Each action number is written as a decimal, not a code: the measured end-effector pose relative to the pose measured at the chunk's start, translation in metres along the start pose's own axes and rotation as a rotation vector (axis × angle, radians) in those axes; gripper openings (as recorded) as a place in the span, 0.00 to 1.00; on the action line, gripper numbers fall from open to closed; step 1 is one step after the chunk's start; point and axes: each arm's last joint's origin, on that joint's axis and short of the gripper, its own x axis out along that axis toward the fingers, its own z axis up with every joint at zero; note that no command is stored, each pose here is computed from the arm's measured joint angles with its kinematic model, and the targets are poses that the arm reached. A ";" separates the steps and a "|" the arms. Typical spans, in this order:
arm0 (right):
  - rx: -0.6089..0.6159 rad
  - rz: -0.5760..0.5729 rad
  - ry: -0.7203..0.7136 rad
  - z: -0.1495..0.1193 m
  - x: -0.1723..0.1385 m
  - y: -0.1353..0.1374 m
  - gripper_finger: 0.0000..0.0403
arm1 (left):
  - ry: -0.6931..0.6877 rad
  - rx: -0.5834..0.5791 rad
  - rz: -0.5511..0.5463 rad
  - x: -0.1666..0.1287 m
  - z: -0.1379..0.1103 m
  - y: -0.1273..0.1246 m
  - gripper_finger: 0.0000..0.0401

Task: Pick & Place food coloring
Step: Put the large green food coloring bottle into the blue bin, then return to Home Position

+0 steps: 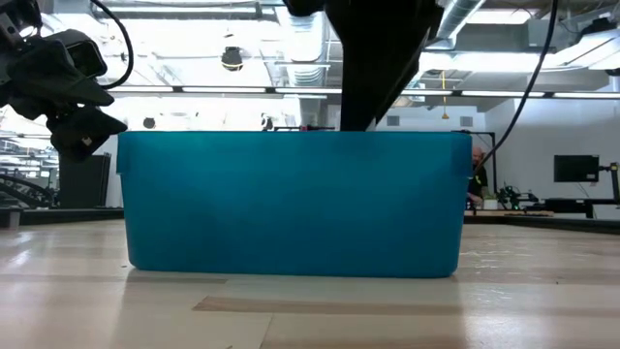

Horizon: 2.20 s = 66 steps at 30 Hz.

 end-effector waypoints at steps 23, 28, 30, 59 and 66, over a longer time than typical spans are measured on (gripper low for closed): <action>-0.015 -0.005 -0.089 0.021 -0.062 -0.007 0.43 | -0.003 -0.020 0.000 0.000 0.000 0.000 0.43; -0.018 -0.099 -0.178 0.023 -0.104 -0.016 0.43 | -0.003 -0.020 0.000 0.000 0.000 0.000 0.43; -0.030 -0.221 -0.216 0.018 -0.118 -0.021 0.43 | -0.003 -0.020 0.000 0.000 0.000 0.000 0.43; 0.196 -0.026 -0.480 -0.085 -0.104 -0.131 0.42 | -0.139 0.172 -0.132 -0.001 0.016 -0.010 0.43; 0.325 0.069 -0.662 -0.120 -0.113 -0.168 0.42 | -0.166 0.192 -0.135 0.001 0.024 -0.002 0.43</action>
